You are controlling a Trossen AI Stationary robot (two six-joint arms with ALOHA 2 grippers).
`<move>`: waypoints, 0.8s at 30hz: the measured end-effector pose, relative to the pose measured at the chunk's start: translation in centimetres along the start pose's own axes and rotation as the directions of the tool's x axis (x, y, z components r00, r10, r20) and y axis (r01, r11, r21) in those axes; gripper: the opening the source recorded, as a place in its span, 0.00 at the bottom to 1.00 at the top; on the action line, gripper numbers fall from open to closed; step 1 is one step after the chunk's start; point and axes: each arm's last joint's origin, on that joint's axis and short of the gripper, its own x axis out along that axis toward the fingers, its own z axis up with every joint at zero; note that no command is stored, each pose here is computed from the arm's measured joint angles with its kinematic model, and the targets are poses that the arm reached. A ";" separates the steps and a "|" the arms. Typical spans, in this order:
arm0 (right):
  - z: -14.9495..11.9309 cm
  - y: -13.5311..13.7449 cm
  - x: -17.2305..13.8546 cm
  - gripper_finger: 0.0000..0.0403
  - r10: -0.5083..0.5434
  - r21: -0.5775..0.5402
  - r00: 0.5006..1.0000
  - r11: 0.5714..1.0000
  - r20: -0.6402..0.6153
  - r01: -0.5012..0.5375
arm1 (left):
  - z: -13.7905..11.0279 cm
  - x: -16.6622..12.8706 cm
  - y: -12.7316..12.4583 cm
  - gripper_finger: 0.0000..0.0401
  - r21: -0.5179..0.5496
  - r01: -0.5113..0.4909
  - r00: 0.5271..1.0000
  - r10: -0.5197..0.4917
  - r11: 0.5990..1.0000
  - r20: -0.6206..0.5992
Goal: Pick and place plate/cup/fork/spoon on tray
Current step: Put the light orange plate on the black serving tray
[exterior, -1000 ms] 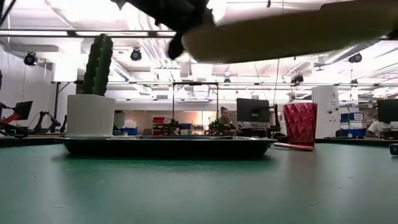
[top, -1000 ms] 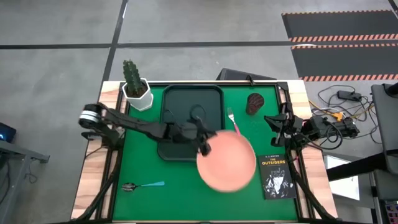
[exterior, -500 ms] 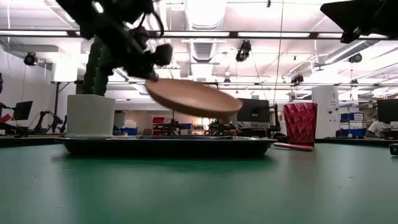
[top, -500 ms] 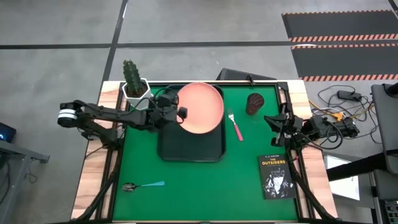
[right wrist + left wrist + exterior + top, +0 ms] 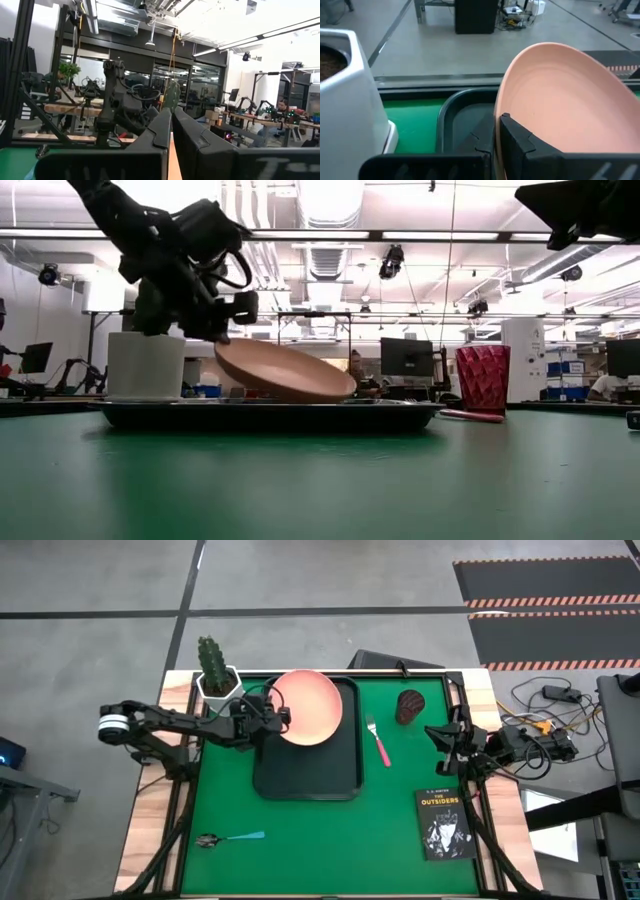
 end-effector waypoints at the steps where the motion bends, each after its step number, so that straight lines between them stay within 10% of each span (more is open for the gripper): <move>1: 0.0 0.0 0.0 0.02 0.000 0.000 1.000 1.000 0.000 0.000 | -0.1 0.1 0.1 0.00 -0.002 -0.005 1.000 0.005 1.000 -0.001; 24: 0.0 0.0 0.0 0.02 0.000 0.000 1.000 1.000 -0.001 0.000 | -1.9 1.8 0.1 0.05 -0.002 -0.062 0.998 0.062 0.998 -0.021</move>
